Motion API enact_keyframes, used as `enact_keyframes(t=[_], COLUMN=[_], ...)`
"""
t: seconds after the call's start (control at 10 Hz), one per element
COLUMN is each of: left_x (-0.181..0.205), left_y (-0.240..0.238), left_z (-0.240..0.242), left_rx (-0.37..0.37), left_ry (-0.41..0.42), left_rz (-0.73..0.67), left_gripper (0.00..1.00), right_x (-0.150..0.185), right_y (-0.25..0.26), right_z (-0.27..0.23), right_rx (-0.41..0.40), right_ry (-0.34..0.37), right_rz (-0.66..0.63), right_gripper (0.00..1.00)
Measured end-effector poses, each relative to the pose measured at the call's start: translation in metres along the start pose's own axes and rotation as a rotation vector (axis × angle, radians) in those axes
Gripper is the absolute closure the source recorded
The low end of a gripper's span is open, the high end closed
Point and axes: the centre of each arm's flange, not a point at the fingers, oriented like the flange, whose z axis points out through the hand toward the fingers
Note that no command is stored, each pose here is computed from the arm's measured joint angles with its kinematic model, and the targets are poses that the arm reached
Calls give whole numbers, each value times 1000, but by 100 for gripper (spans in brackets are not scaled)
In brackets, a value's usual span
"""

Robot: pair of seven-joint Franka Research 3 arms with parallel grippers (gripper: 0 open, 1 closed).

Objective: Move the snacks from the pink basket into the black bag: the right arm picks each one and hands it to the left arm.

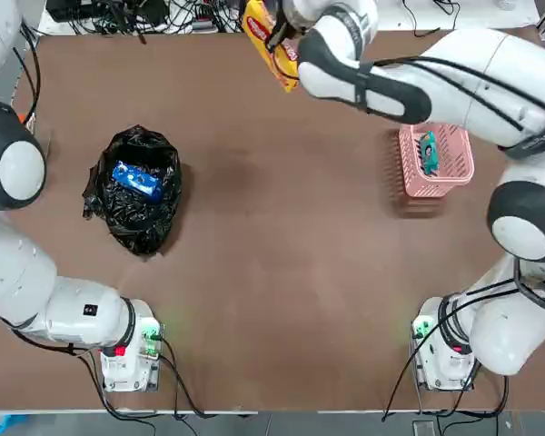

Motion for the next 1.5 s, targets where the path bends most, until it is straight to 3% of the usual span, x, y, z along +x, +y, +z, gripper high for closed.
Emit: enact_keyframes(t=[0.3, 0.6, 0.9, 1.1, 1.3, 1.5], left_x=[-17, -57, -73, -74, -85, -98], left_y=[10, 31, 39, 38, 34, 31], left_z=[-1, 11, 24, 25, 34, 41], left_rx=[-41, -65, -42, -33, 35, 90], left_ry=[-50, -78, -80, -78, -99, -116], left_rz=[-83, -81, -74, -60, -25, 8], left_gripper=[0, 0, 0, 7, 16, 13], right_x=[12, 24, 31, 29, 30, 28], right_y=[-51, -97, -132, -132, -134, -139], right_z=[9, 13, 23, 29, 33, 38], right_rx=[10, 41, 66, 64, 69, 74], right_ry=[42, 72, 108, 109, 125, 128], right_rz=[-37, -60, -45, -38, -32, -30], right_gripper=[79, 79, 79, 79, 80, 80])
